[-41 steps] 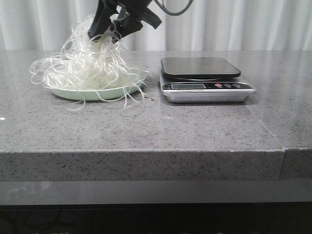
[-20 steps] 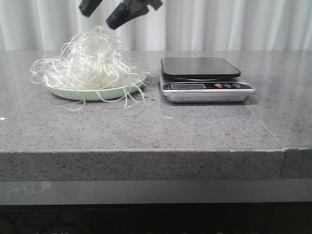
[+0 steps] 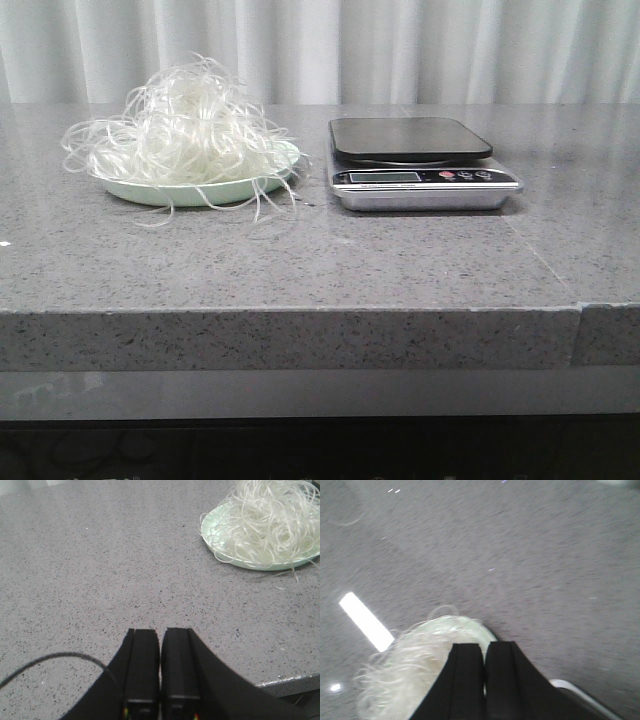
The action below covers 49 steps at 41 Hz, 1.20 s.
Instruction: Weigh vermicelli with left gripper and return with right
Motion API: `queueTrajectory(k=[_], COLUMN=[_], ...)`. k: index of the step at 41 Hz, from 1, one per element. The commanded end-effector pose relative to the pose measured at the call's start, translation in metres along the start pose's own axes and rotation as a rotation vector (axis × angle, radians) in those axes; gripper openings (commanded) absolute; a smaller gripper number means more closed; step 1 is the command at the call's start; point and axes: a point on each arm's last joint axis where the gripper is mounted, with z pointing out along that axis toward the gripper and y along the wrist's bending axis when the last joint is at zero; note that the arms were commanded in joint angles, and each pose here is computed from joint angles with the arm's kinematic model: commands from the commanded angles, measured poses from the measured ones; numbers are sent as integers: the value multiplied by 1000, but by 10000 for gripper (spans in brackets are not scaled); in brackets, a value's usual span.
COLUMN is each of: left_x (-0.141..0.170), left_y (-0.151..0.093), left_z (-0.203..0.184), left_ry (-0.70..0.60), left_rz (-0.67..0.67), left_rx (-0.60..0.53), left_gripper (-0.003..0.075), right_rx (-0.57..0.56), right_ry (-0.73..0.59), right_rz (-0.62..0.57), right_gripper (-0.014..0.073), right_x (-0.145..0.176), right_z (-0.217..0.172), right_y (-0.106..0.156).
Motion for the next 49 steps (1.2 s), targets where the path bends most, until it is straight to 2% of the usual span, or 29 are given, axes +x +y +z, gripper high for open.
queueTrajectory(k=[1, 6, 10, 18, 26, 35, 41, 49], left_x=[-14, -14, -14, -14, -14, -14, -14, -14], left_y=[1, 1, 1, 0, 0, 0, 0, -1], left_z=[-3, -3, -3, -3, -3, -3, -3, -3], left_ry=[-93, -93, -93, -92, -94, -94, -94, -94], left_rz=[-17, -18, -20, -23, -23, -23, -28, -56], left_rx=[1, 2, 3, 5, 5, 5, 8, 21], left_gripper=[138, 138, 138, 138, 138, 138, 137, 137], right_rx=[95, 339, 469, 490, 567, 568, 626, 585], right_ry=[-28, -37, -45, -44, 5, 59, 108, 16], right_rz=[-33, -23, 10, 42, 39, 55, 50, 35], right_gripper=[155, 155, 155, 155, 155, 155, 155, 155], right_x=[-13, -15, -16, -15, -9, -1, 6, -1], right_z=[-59, -78, -85, -84, -78, -66, -59, -54], right_y=[13, 0, -8, -11, -23, -29, -40, -39])
